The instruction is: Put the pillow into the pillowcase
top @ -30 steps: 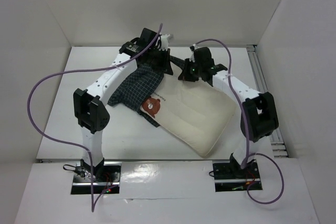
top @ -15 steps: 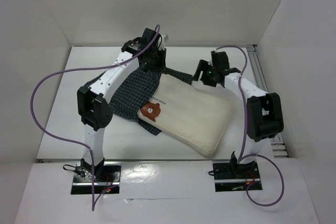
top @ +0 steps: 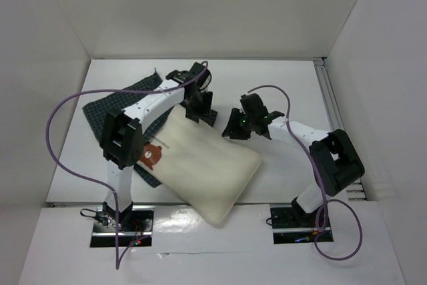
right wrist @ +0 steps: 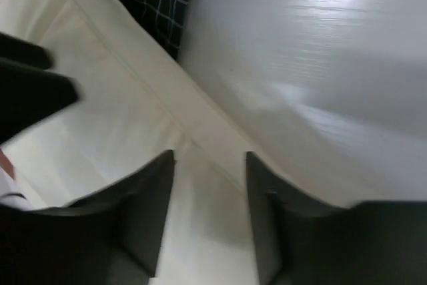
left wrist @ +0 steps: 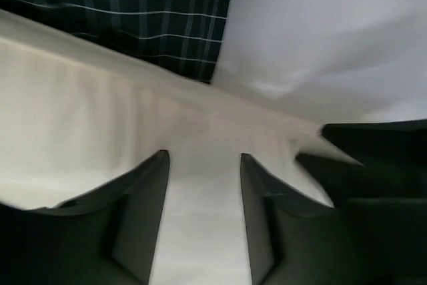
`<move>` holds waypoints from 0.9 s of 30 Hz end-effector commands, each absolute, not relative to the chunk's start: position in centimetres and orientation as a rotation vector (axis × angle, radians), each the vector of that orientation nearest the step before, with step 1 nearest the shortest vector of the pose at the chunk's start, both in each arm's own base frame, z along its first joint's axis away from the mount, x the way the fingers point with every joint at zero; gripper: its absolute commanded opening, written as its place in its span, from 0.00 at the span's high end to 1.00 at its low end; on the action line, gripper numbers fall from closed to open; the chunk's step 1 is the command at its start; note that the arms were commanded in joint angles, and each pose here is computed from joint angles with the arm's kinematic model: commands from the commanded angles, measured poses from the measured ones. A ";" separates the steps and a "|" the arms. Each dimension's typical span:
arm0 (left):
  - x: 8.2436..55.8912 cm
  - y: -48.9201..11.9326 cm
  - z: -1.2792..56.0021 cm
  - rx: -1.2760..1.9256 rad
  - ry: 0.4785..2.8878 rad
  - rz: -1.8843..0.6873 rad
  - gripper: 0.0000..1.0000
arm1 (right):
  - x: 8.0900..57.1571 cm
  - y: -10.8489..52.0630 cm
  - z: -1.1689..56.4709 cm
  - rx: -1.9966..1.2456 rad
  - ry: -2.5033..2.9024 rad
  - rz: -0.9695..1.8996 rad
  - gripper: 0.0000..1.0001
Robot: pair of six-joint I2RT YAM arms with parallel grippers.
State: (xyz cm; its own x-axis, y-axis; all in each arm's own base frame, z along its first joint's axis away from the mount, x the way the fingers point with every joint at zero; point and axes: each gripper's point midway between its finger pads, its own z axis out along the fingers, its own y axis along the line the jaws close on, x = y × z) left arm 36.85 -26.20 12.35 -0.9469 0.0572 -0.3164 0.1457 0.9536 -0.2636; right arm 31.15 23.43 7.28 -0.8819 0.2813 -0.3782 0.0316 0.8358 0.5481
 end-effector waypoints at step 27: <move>38.3 -17.4 6.6 -0.398 2.835 -0.056 0.32 | 44.6 31.0 6.4 -0.409 2.443 0.722 0.01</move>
State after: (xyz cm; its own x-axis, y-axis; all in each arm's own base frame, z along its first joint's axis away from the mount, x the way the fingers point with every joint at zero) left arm 37.64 -15.51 6.96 -0.9076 -0.2896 -0.3038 -0.3092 0.9508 0.0173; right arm 44.02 28.92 6.68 -0.8326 -0.0526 -0.5513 -0.3338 0.8419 0.4239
